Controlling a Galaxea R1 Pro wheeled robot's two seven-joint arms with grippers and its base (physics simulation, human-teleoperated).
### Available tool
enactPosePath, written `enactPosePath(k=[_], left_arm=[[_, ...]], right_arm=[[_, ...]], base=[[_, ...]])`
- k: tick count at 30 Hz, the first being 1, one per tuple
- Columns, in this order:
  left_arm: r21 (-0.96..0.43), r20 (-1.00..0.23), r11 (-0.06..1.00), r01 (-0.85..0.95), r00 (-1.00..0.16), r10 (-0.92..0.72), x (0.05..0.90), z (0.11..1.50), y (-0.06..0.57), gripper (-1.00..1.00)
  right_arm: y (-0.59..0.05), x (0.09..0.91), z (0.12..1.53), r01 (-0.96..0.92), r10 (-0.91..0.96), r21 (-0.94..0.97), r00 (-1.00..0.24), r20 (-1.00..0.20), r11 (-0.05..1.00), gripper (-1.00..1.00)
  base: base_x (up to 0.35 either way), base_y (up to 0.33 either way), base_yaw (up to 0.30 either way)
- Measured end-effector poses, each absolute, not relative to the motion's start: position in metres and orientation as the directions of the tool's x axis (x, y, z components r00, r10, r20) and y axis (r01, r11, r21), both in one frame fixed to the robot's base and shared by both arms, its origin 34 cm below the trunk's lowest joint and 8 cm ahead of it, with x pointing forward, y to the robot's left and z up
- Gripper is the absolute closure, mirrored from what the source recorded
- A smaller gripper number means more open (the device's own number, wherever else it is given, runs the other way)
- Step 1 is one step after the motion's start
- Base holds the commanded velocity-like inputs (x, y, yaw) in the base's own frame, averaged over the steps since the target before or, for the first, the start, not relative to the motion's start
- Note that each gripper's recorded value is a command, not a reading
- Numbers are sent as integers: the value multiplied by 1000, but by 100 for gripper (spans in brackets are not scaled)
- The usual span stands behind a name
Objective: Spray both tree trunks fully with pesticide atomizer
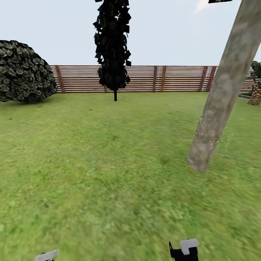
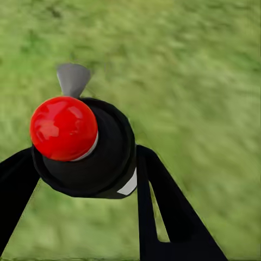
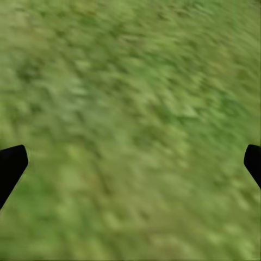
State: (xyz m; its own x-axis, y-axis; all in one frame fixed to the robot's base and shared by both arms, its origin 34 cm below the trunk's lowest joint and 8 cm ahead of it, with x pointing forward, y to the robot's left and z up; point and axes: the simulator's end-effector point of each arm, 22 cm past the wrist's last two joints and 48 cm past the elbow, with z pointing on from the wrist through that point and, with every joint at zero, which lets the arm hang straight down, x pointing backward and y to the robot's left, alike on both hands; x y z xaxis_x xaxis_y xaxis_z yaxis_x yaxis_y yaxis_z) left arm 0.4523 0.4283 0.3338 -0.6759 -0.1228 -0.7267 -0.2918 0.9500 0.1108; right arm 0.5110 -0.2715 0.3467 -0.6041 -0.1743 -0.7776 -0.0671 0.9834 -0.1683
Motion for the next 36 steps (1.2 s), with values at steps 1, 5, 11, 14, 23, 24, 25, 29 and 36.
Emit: enactPosePath(k=[1,5,11,14,23,24,25,29,36], left_arm=[[111,-727,950,-293,-676,-123,452,334,428,100],[111,-727,950,-292,-676,-123,452,334,428,100],[112,-726,950,-293,-676,-123,452,334,429,100],[112,-726,949,-293,-677,-124,452,333,429,100],[111,-726,950,-293,-676,-125,452,333,428,100],[110,-726,950,-293,-676,-125,452,333,428,100],[110,-726,950,-293,-676,-124,452,333,428,100],[110,-727,950,-293,-676,-124,452,334,428,100],[110,-726,950,-293,-676,-124,452,333,427,100]], right_arm=[[-272,511,347,-67,-174,-168,-604,-778,983,-100],[-272,511,346,-67,-174,-168,-605,-777,983,-100],[-271,511,347,-67,-174,-168,-604,-777,983,-100],[-271,511,347,-67,-174,-168,-604,-778,983,-100],[-272,511,346,-67,-174,-168,-604,-777,983,-100],[-271,511,346,-67,-174,-168,-604,-777,983,-100],[-272,511,347,-67,-174,-168,-604,-778,984,-100],[-272,511,347,-66,-173,-168,-604,-778,984,-100],[-272,511,347,-67,-174,-168,-604,-778,983,-100]], base=[[0,0,285],[0,0,285],[-73,48,285],[-228,199,285],[-251,221,285],[-227,148,285],[-164,95,285],[-46,27,285],[-2,1,285]])
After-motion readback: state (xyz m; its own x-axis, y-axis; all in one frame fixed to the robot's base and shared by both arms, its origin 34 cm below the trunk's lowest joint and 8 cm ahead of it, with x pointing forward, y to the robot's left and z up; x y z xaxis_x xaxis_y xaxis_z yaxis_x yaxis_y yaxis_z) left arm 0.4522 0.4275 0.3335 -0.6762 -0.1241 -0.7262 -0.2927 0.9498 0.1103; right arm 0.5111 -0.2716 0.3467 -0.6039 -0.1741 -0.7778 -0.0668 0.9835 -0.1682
